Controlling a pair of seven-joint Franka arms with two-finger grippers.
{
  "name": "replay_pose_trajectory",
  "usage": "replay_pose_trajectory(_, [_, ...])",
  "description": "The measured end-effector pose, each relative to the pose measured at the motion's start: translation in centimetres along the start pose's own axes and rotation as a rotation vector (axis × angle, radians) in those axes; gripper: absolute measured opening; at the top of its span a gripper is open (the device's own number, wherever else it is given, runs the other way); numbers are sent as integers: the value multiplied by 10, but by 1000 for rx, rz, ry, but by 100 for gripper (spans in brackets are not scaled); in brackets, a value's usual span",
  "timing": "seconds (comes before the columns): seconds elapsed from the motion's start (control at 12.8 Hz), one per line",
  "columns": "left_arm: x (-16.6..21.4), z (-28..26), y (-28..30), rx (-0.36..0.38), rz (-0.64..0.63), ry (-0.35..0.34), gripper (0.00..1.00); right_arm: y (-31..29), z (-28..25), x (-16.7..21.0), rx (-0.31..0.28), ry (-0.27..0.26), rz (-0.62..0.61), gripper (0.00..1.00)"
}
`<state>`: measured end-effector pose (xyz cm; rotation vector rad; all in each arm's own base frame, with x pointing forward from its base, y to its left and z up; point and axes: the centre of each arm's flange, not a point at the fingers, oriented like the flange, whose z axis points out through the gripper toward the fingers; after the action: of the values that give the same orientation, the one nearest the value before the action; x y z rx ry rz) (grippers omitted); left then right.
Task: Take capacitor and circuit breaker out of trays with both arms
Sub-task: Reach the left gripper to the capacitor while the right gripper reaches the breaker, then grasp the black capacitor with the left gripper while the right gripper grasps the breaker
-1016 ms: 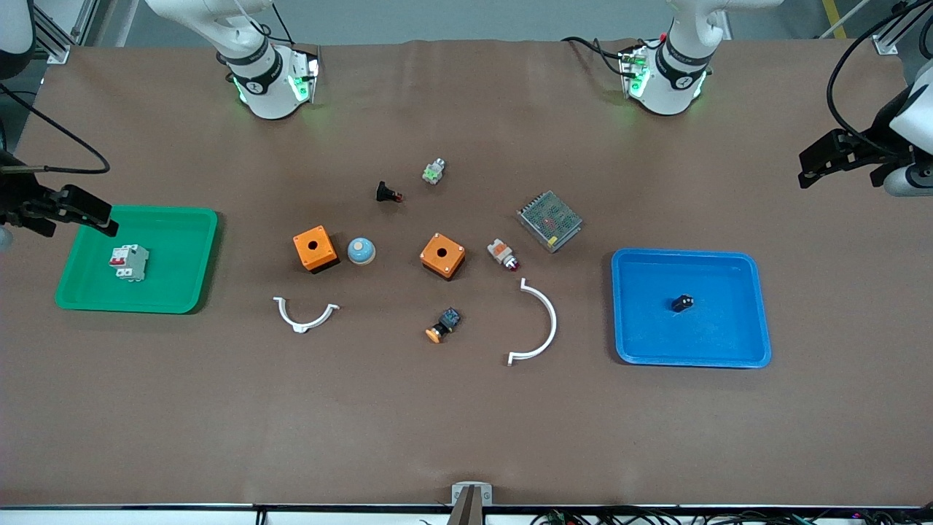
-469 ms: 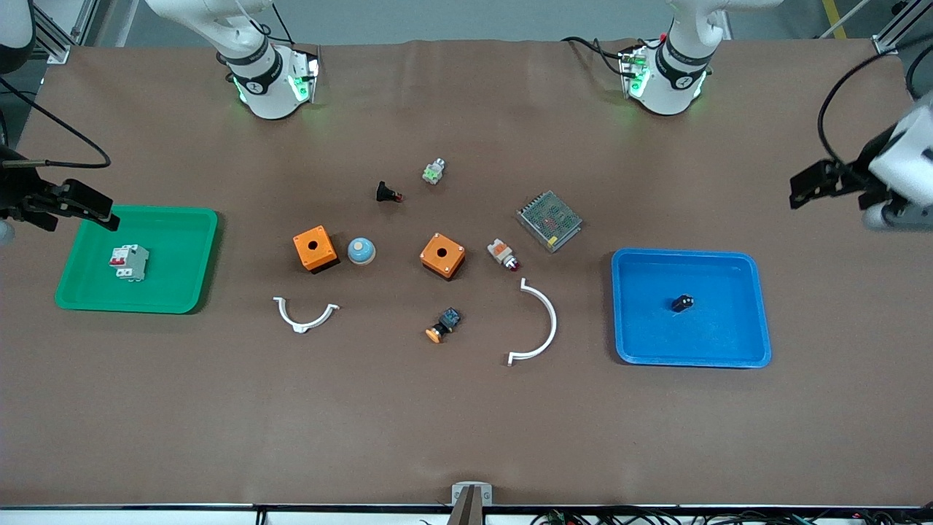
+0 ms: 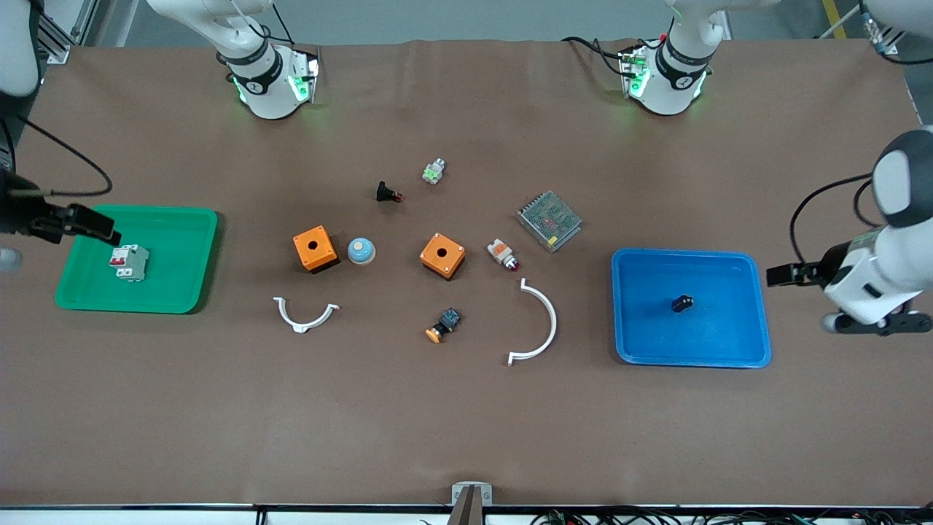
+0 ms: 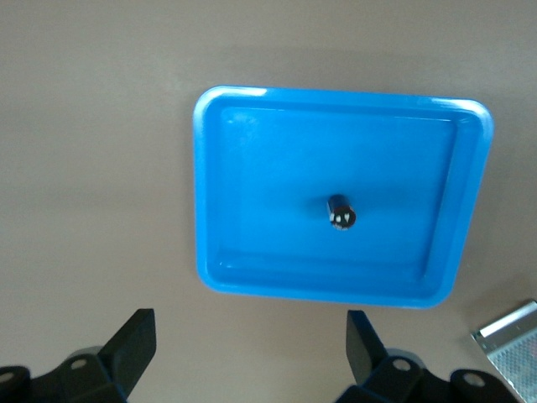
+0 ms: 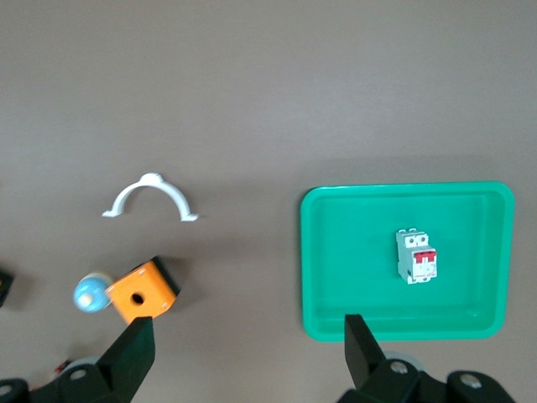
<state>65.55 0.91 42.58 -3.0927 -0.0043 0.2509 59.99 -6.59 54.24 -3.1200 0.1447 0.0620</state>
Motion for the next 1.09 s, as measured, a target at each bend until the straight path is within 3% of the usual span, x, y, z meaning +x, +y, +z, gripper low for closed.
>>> replay_pose_trajectory(0.31, [4, 85, 19, -3, 3, 1, 95, 35, 72, 30, -21, -60, 23, 100])
replay_pose_trajectory(0.55, [-1, 134, 23, -16, 2, -4, 84, 81, 118, 36, -23, -114, 60, 100])
replay_pose_trajectory(0.86, [0, 171, 48, -60, 5, -34, 80, 148, 174, 46, -70, -98, 80, 100])
replay_pose_trajectory(1.09, [2, 188, 62, -67, 1, -36, 72, 192, 204, 36, -64, -142, 36, 100])
